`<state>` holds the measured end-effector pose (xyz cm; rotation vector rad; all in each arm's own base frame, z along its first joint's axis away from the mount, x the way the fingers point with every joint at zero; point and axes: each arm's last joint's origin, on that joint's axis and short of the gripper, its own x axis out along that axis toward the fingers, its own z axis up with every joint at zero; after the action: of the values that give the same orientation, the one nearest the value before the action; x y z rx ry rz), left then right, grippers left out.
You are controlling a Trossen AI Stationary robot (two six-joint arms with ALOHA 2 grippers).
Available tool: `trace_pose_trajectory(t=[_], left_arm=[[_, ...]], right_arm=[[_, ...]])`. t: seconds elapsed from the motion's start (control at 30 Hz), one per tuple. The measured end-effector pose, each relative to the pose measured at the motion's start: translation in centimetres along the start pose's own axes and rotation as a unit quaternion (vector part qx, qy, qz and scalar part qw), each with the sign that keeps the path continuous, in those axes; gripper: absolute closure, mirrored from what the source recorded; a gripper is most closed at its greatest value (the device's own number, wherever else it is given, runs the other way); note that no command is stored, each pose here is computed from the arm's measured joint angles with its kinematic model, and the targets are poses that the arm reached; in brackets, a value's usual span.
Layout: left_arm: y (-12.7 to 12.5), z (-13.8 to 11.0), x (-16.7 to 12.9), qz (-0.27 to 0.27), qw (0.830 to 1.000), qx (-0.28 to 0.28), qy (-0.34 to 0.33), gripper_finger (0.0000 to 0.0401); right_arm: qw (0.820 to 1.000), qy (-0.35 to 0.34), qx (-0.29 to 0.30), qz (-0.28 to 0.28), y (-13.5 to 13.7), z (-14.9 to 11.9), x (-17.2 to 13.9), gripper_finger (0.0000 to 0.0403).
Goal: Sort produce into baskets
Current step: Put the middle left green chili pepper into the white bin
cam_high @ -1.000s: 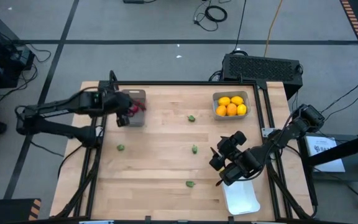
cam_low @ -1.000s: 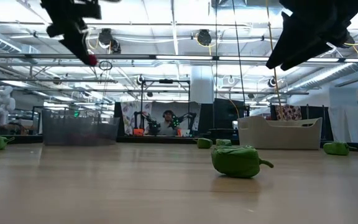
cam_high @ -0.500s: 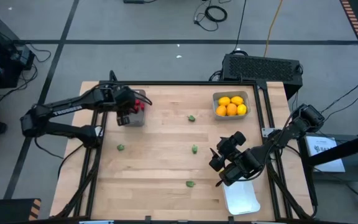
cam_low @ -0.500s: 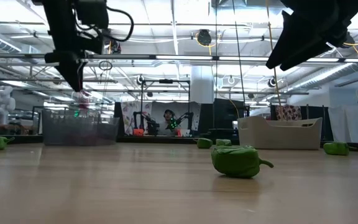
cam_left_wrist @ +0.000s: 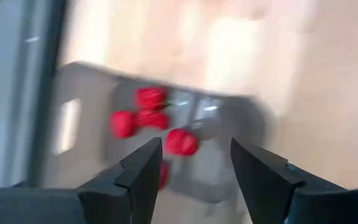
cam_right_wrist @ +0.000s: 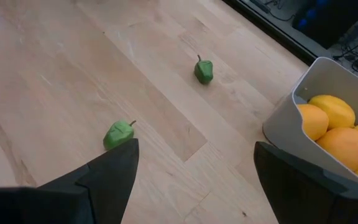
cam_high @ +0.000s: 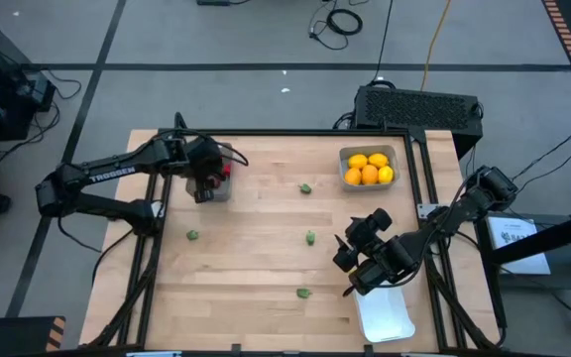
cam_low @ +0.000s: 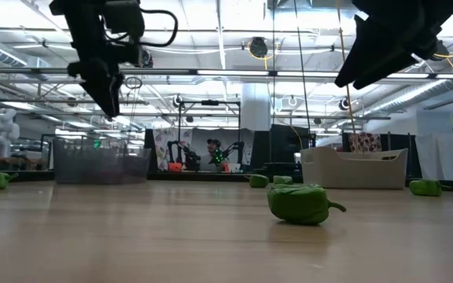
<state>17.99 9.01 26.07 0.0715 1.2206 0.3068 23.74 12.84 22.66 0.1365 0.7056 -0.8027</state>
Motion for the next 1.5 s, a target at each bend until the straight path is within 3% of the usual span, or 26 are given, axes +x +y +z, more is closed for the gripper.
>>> trace_pose_trajectory(t=[0.27,0.43,0.53,0.63,0.83,1.03,1.23,1.5], left_arm=[[-2.7,1.2,-0.5,-0.189,0.979,0.003,-0.075,0.0201],[-5.1,2.1,-1.0,-0.228,0.968,0.026,-0.098,0.0201],[-6.6,2.1,-1.2,-0.245,0.967,-0.003,-0.076,0.0201],[-7.7,1.5,-0.9,-0.228,0.971,-0.065,-0.010,0.0201],[-9.3,-0.3,0.3,-0.143,0.977,-0.089,0.134,0.0201],[-10.4,-2.0,3.4,-0.113,0.958,-0.129,0.229,0.0201],[-10.9,-3.4,5.7,-0.099,0.945,-0.123,0.288,0.0201],[-11.1,-4.6,6.8,-0.098,0.943,-0.099,0.301,0.0201]], right_arm=[[1.000,0.001,0.008,-0.005,-0.1,0.3,0.4,0.0094],[1.000,0.000,0.011,-0.004,0.0,0.4,0.5,0.0094],[1.000,-0.001,0.008,-0.001,0.0,0.4,0.5,0.0094],[1.000,-0.002,0.005,0.001,0.1,0.5,0.5,0.0094],[1.000,-0.002,-0.002,0.001,0.1,0.5,0.5,0.0094],[1.000,-0.004,-0.003,0.006,0.2,0.5,0.5,0.0094],[1.000,-0.004,-0.003,0.006,0.2,0.5,0.5,0.0094],[1.000,-0.004,-0.003,0.006,0.2,0.5,0.5,0.0094]])
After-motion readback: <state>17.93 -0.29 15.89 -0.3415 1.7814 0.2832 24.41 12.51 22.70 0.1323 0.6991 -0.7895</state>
